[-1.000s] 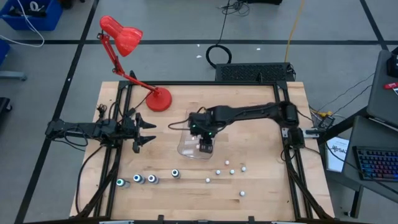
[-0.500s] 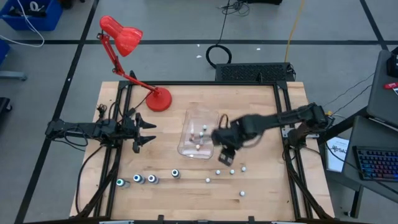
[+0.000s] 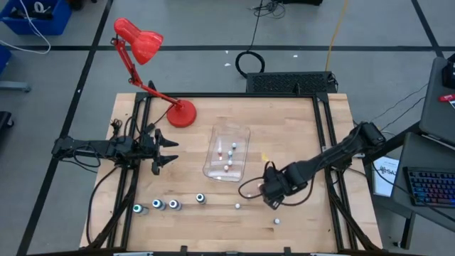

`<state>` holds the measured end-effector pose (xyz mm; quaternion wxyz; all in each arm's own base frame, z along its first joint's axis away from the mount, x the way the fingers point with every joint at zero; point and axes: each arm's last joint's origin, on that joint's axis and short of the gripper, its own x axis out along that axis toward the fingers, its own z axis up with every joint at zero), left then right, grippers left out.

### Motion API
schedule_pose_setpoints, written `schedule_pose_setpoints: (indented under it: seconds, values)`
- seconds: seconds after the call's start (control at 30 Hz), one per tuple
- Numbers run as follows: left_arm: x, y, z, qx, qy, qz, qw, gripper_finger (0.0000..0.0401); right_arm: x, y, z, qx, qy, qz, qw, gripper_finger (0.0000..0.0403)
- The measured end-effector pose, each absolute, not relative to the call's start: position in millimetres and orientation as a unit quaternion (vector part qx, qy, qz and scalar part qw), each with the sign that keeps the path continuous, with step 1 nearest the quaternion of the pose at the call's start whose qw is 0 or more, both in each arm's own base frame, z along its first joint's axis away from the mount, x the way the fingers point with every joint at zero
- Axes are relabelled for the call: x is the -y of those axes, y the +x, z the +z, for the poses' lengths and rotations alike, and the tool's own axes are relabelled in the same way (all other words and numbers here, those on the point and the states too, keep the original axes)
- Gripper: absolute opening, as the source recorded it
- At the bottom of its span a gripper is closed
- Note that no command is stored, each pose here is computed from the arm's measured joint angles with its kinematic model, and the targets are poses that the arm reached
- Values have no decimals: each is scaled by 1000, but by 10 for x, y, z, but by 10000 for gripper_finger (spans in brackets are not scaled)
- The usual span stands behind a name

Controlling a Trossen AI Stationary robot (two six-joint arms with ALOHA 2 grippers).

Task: Pick & Place food coloring
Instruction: Put the small blue food coloring bottle into the transparent bin

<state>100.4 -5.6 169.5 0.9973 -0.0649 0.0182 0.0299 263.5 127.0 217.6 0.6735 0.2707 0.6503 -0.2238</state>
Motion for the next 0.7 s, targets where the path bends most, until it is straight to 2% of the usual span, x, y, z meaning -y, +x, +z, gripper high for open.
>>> schedule_pose_setpoints:
  seconds: [0.4,0.7]
  values:
    - [55,1004,1696,-18,-65,30,997,253,-1200,2503,1815,-662,262,-237,661,164]
    - [56,1004,1696,-18,-65,30,997,253,-1222,2546,1788,-647,277,-220,676,164]
